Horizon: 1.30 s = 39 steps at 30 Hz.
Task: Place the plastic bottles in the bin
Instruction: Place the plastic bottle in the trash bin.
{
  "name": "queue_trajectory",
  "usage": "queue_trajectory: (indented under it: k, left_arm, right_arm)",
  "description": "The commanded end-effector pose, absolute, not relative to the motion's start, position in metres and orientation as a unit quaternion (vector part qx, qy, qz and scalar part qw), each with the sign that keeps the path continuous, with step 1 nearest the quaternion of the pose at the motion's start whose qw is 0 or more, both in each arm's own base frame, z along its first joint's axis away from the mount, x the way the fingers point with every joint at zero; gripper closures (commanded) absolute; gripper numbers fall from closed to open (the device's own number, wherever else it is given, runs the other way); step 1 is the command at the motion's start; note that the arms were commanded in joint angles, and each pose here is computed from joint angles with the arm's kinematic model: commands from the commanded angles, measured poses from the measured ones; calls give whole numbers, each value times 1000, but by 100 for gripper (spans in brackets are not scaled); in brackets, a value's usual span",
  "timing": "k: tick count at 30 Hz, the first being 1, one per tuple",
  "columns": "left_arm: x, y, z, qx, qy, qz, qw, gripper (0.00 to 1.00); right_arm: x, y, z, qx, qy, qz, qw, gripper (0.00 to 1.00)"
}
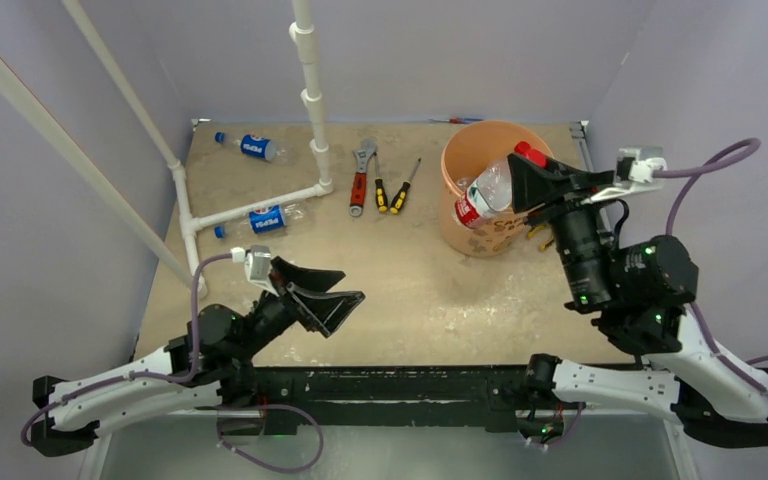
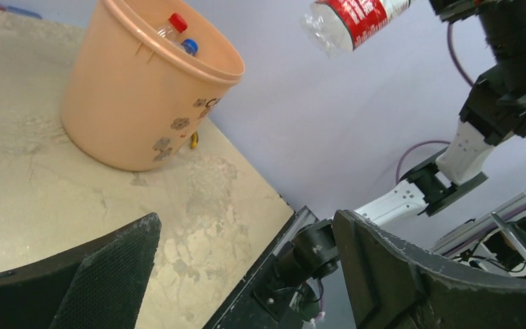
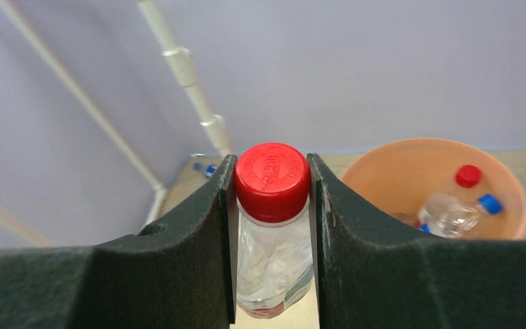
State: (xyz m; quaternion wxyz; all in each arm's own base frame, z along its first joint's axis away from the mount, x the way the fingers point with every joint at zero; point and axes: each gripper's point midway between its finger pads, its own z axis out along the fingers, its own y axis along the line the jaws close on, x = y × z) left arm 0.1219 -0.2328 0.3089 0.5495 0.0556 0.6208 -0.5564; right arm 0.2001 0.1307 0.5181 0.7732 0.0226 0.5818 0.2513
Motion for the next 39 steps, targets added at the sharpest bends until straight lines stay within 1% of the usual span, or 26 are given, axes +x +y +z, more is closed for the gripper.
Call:
queue_trajectory:
  k: [1, 5, 8, 10, 13, 18, 21, 25, 32, 39]
  left_arm:
    - [127, -237, 306, 45, 637, -546, 542, 5]
    - [129, -247, 300, 48, 643, -546, 534, 5]
    - [129, -255, 292, 51, 649, -548, 526, 6]
    - [129, -260, 289, 54, 652, -549, 520, 6]
    - [127, -263, 286, 58, 657, -550, 513, 7]
    - [131, -252, 286, 46, 659, -537, 524, 7]
    - [134, -246, 286, 45, 659, -525, 537, 7]
    - [139, -242, 287, 40, 659, -513, 548, 7]
    - [142, -237, 297, 42, 659, -499, 561, 7]
    - [150, -230, 301, 32, 662, -476, 578, 6]
  right_arm:
    - [221, 112, 517, 65, 589, 135, 794, 100]
    - [231, 120, 530, 64, 581, 115, 803, 100]
    - [256, 136, 534, 53, 589, 111, 798, 100]
    - [283, 140, 525, 43, 610, 112, 784, 100]
    - [318, 123, 513, 61, 621, 106, 775, 100]
    - [349, 95, 500, 89, 625, 120, 766, 100]
    - [360, 85, 483, 115, 625, 130, 761, 100]
    - [364, 66, 463, 154, 600, 189, 762, 100]
    - [376, 46, 435, 194, 600, 174, 756, 100]
    - [397, 52, 402, 175, 624, 158, 745, 100]
